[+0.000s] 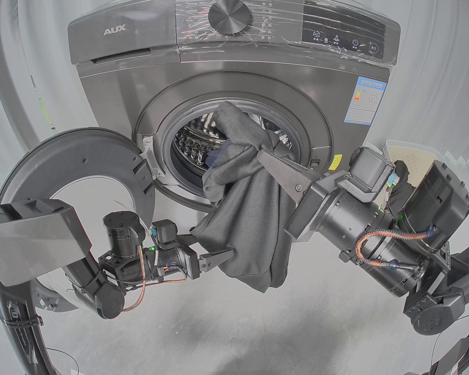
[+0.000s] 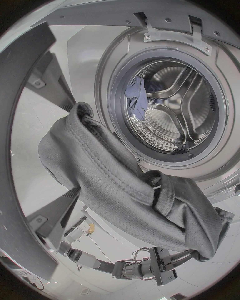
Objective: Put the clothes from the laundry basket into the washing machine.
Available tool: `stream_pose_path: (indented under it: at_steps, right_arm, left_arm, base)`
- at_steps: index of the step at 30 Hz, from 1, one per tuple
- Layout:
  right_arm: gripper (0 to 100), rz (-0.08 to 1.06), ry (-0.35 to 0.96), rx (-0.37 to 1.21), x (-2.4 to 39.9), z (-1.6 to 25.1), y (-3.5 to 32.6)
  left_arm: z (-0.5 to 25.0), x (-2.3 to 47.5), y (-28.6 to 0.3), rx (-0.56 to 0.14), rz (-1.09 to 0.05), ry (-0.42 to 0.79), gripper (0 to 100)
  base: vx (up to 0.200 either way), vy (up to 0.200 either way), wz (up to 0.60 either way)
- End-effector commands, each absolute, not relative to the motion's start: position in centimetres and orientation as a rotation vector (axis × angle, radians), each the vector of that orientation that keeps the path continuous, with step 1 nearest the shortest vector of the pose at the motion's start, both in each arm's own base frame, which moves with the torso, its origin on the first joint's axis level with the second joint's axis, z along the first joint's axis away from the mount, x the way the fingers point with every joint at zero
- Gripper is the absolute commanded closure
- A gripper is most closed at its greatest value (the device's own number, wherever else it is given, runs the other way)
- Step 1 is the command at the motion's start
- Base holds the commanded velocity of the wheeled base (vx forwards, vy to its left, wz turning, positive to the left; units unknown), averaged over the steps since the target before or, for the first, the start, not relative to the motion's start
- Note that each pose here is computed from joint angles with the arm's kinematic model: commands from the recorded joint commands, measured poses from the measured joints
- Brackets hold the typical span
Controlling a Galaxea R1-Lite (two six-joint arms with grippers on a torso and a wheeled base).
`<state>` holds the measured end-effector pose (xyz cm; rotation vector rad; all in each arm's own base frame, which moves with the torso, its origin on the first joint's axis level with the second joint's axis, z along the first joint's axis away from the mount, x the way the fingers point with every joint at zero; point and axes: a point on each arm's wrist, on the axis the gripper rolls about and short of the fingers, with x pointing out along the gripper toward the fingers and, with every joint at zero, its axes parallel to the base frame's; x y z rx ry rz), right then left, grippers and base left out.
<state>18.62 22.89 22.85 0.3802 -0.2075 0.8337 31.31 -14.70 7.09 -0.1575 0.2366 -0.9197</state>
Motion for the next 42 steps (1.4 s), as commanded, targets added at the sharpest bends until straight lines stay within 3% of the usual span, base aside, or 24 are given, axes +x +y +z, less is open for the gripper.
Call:
stream_pose_path:
  at_steps: [1, 11, 19, 28, 29, 34, 38, 42]
  right_arm:
    - [100, 0.829, -0.205, 0.378, 18.7, 22.8, 22.9]
    - [100, 0.778, -0.191, 0.361, 19.9, 22.3, 22.0]
    - [100, 0.638, -0.084, 0.303, 21.7, 18.8, 18.8]
    - [100, 0.656, -0.014, 0.278, 21.4, 16.8, 19.3]
    - [0, 0.662, -0.019, 0.282, 21.4, 16.8, 19.5]
    - [0, 0.686, 0.051, 0.246, 20.1, 15.1, 19.3]
    - [0, 0.678, 0.216, 0.158, 18.7, 11.3, 18.4]
    - [0, 0.682, 0.226, 0.152, 19.0, 10.9, 18.8]
  left_arm:
    - [7.2, 31.0, -15.1, -0.159, -0.935, 0.216, 100]
    - [7.5, 28.3, -14.3, -0.15, -0.948, 0.148, 100]
    - [11.9, 25.9, -11.7, -0.147, -0.844, 0.019, 100]
    - [13.5, 25.7, -10.9, -0.144, -0.824, -0.044, 100]
    - [13.7, 25.6, -10.9, -0.144, -0.824, -0.05, 100]
    - [14.5, 25.6, -10.9, -0.141, -0.826, -0.086, 100]
    - [15.3, 25.6, -11.1, -0.137, -0.832, -0.12, 100]
    - [16.1, 25.1, -11.2, -0.131, -0.843, -0.155, 100]
  base:
    - [0.0, 0.0, 0.0]
    - [0.0, 0.0, 0.0]
    - [0.0, 0.0, 0.0]
    - [0.0, 0.0, 0.0]
    - [0.0, 0.0, 0.0]
    - [0.0, 0.0, 0.0]
    - [0.0, 0.0, 0.0]
    - [0.0, 0.0, 0.0]
